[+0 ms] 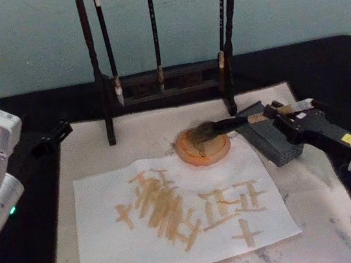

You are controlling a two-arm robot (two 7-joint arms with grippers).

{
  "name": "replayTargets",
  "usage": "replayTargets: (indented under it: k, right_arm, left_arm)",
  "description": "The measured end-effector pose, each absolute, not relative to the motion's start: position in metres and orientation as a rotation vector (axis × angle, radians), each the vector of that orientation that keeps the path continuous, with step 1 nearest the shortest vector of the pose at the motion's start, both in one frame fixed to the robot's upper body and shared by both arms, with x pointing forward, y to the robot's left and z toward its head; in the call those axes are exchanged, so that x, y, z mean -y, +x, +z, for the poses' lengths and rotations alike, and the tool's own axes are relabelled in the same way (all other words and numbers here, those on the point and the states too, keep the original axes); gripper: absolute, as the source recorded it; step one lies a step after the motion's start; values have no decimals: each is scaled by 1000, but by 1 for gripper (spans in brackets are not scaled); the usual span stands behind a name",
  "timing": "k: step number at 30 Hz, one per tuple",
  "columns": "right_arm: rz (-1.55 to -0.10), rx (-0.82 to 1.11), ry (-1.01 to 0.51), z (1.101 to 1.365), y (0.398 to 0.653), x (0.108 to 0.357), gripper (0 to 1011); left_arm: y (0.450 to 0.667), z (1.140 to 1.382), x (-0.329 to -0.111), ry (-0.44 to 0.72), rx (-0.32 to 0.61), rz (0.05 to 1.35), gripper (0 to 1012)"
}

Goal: Pick up the brush from the inkstone, write on the paper, then place the brush back to its original position.

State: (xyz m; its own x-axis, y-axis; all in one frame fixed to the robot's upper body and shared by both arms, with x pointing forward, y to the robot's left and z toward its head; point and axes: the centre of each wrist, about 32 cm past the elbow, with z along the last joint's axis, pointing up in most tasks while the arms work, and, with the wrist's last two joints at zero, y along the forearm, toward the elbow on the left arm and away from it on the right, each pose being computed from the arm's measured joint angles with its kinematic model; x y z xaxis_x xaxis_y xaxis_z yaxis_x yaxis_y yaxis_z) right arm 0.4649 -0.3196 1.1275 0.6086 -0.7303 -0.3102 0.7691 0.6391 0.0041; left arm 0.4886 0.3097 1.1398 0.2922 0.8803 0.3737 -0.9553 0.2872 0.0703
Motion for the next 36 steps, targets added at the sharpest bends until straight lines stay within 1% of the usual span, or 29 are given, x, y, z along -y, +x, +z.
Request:
replayTargets:
  k: [16,22,30,36]
  right_arm:
    - [-764,-253,66,1156,470,299,166]
    - [-695,-207,3,1173,474,287,166]
    - [-613,-164,-78,1184,476,270,165]
    - [-569,-145,-130,1186,476,261,166]
  left_arm:
    - [489,1140,-310,304,285,1248,1002]
    - [489,1140,-310,304,285,1248,1000]
    - [489,1140,-310,304,285,1248,1002]
    - [489,1140,-310,305,285,1248,1002]
